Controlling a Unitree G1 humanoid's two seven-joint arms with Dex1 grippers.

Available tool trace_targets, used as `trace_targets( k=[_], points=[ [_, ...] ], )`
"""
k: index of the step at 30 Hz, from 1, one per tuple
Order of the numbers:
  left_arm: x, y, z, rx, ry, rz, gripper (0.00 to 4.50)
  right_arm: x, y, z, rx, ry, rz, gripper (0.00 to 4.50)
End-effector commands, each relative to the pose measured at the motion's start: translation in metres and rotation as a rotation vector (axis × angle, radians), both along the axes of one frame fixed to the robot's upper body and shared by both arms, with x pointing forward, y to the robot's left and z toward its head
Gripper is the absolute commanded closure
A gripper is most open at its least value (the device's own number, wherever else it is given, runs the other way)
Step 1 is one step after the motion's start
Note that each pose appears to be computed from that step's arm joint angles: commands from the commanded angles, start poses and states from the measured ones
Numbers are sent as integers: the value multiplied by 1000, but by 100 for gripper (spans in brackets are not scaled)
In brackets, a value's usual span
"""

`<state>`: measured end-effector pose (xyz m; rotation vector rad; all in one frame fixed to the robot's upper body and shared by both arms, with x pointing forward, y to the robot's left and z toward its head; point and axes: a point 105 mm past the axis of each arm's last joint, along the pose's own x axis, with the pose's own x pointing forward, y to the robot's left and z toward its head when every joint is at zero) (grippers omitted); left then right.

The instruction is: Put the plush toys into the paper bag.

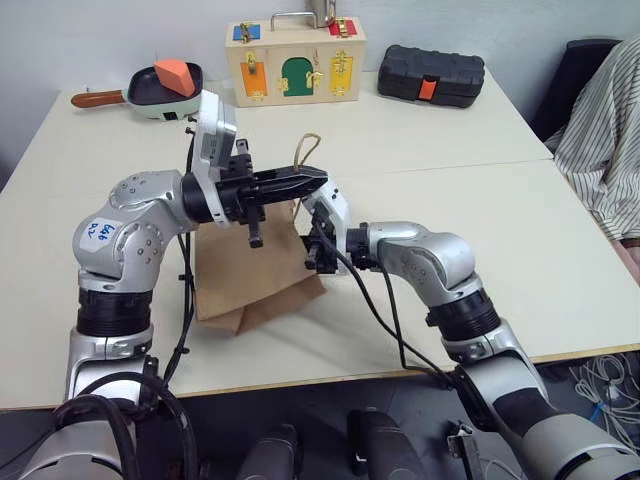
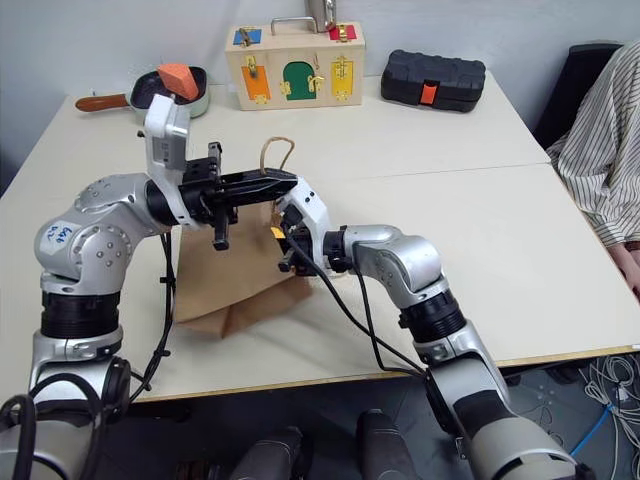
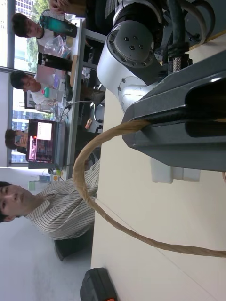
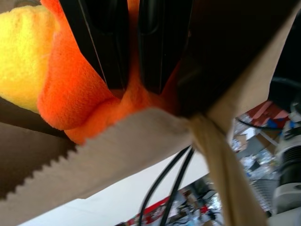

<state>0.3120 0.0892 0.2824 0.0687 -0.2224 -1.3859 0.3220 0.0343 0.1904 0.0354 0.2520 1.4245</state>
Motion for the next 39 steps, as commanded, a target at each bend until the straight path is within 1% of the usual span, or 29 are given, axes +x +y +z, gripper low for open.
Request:
trace_targets(
  k=[1, 3, 4, 6, 10, 13, 14, 16, 18, 21, 24, 26, 28, 31, 35, 38, 39],
  points=[
    [-1, -1, 8, -12, -32, -14, 450, 1, 9, 1, -15, -61, 23, 402],
    [0, -1, 7, -9, -33, -13, 450, 12, 6, -1, -9, -57, -39, 369],
    [0, -1, 6, -7, -33, -13, 450, 14, 5, -1, -1, -51, -55, 338],
    [0, 0, 6, -5, -32, -11, 450, 14, 0, 3, 22, -37, -56, 264],
    [-1, 8, 5, 4, -24, 13, 450, 2, -28, 18, 51, -101, -75, 119],
    [-1, 15, 4, 6, -17, 38, 450, -10, -57, 35, 90, -111, -125, 22],
    [-2, 17, 4, 5, -14, 44, 450, -16, -66, 39, 101, -109, -138, 5],
    [-3, 19, 4, 3, -10, 53, 450, -24, -81, 44, 106, -106, -163, 5],
    [-5, 22, 4, 5, -6, 61, 450, -29, -103, 44, 94, -97, -238, 5],
    [-7, 24, 2, 5, 1, 71, 450, -23, -133, 35, 68, -52, -399, 5],
    [-8, 24, 1, 0, 5, 75, 450, -5, -157, 18, 56, 41, -580, 5],
    [-9, 23, 2, -3, 5, 74, 450, 9, -171, -1, 5, 86, -694, 5],
    [-10, 21, 2, -6, 4, 73, 450, 20, -178, -18, -22, 143, -762, 5],
    [-10, 20, 3, -6, 2, 71, 450, 33, -178, -40, -40, 211, -806, 5],
    [-10, 20, 3, -5, 0, 69, 450, 40, -162, -67, -46, 324, -806, 5],
    [-10, 20, 3, -4, 0, 69, 450, 37, -138, -67, 1, 365, -726, 59],
    [-10, 19, 3, -4, 0, 69, 450, 37, -131, -66, 19, 377, -709, 92]
  ],
)
